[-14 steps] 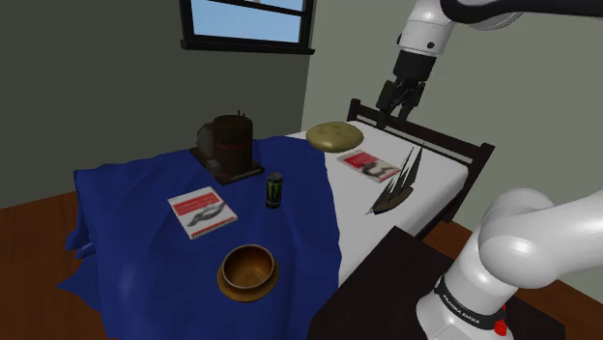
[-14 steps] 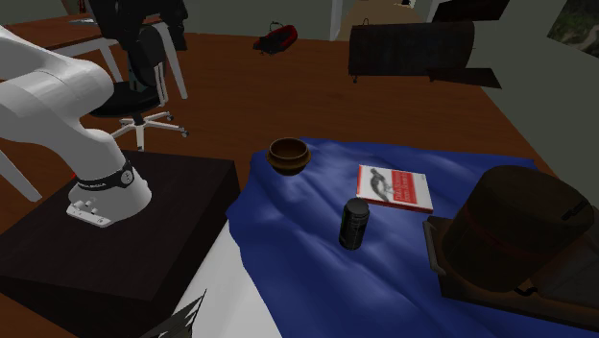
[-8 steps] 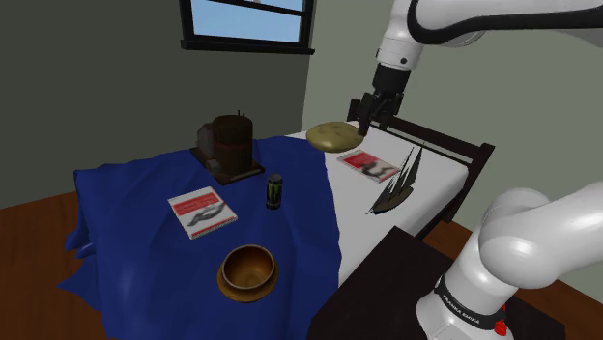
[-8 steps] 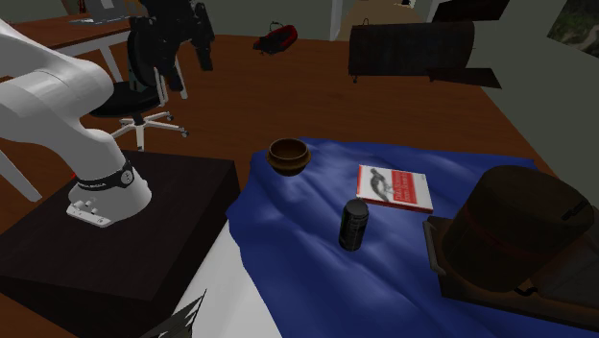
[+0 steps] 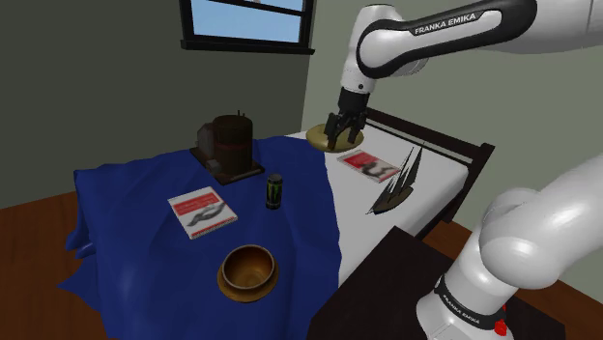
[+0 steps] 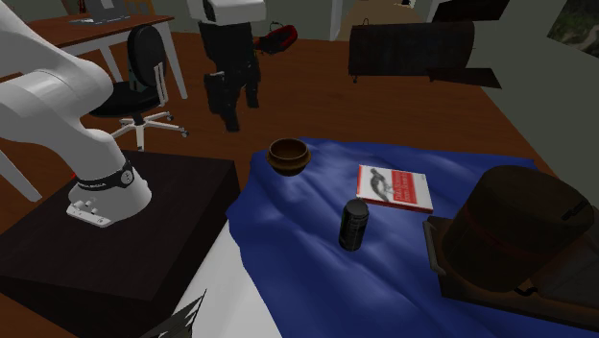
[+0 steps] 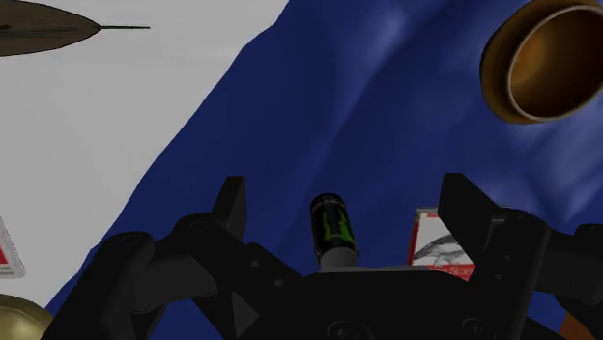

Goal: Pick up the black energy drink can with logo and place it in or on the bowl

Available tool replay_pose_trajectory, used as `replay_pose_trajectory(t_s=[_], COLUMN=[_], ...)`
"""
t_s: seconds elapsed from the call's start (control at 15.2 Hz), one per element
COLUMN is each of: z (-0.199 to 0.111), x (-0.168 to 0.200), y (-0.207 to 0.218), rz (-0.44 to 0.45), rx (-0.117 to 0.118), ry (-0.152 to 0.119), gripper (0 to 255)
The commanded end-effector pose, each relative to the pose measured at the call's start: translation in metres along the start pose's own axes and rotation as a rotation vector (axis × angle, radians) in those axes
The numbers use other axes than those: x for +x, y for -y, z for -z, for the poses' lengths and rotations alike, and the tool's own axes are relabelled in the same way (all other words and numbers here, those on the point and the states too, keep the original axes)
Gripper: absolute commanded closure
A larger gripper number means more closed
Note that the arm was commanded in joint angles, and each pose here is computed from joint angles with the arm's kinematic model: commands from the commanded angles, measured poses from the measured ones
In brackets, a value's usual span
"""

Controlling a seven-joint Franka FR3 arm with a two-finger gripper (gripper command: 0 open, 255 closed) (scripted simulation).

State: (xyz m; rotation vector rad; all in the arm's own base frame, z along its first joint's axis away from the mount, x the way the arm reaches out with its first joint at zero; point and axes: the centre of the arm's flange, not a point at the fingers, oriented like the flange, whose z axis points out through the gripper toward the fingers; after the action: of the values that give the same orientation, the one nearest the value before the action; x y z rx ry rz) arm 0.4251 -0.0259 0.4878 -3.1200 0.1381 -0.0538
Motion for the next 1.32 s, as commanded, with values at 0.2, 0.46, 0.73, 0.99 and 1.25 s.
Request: replay_pose_trajectory(t_s=[0.2, 0.46, 0.73, 0.99, 1.25], z=[-0.045, -0.081, -0.118, -0.154, -0.191], x=[0.047, 0.085, 0.123, 0.161, 0.199], y=[0.007, 0.013, 0.02, 0.026, 0.033], rz=[0.011, 0.019, 0.028, 0.036, 0.045], rx=[-0.004, -0.008, -0.011, -0.015, -0.018], ry=[0.003, 0.006, 0.009, 0.012, 0.015], gripper=[0, 0, 0, 0, 0])
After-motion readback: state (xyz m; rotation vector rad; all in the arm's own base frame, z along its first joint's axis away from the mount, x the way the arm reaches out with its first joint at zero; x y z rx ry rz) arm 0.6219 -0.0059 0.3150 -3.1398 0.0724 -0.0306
